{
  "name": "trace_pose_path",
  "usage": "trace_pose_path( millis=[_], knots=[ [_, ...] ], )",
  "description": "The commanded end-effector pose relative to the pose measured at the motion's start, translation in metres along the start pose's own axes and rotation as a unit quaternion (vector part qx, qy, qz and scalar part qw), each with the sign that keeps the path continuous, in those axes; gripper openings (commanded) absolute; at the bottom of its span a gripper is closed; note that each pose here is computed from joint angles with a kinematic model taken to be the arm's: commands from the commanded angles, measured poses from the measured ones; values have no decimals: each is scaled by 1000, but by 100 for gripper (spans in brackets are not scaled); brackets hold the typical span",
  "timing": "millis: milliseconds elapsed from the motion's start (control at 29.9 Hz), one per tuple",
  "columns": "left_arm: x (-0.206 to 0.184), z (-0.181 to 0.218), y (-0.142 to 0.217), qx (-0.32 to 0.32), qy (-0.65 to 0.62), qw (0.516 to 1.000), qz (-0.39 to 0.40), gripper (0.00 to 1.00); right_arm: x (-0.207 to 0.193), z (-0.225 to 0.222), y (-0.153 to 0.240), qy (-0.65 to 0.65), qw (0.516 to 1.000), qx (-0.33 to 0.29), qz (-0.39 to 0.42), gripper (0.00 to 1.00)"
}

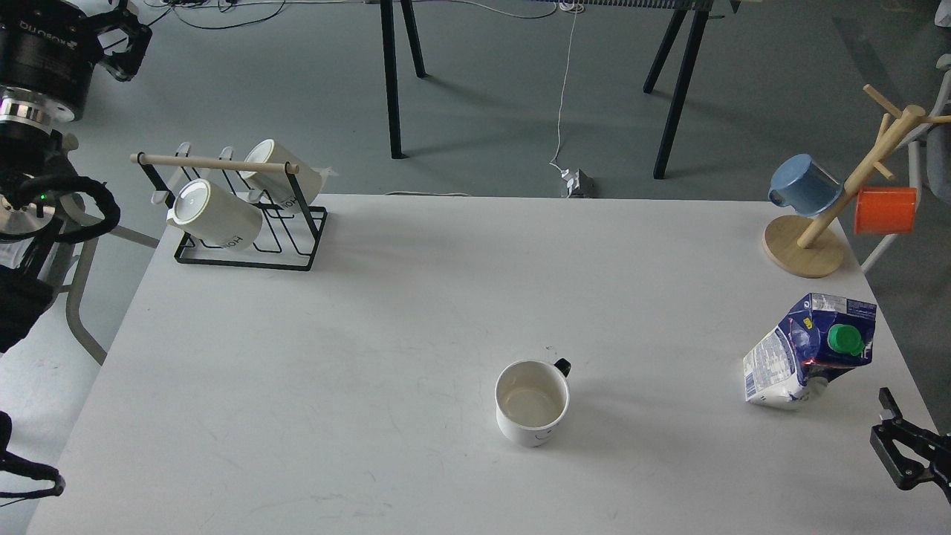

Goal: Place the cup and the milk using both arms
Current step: 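Move the right gripper toward the milk carton with green cap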

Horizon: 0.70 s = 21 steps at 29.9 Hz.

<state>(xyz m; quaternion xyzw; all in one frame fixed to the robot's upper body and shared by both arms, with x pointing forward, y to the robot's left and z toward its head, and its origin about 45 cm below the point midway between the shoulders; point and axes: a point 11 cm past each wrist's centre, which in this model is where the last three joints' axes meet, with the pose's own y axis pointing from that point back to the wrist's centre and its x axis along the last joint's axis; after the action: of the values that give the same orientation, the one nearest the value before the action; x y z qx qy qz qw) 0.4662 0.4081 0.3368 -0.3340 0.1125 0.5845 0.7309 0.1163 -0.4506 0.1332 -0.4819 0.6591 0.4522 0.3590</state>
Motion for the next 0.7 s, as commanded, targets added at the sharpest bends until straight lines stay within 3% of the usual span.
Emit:
trace_pose_path(
  millis=[0,234,669],
  knots=[
    [-1,-2,0,2,0,1000,0,99,20,29,7,-26,999,-6,20,99],
    [-1,-14,3,34,-20,999,-8,99,37,76,-13,-50,998,-24,21,99],
    [-10,-21,-1,63,-26,997,-26,99,37,73,-28,-43,999,-18,15,99]
  ],
)
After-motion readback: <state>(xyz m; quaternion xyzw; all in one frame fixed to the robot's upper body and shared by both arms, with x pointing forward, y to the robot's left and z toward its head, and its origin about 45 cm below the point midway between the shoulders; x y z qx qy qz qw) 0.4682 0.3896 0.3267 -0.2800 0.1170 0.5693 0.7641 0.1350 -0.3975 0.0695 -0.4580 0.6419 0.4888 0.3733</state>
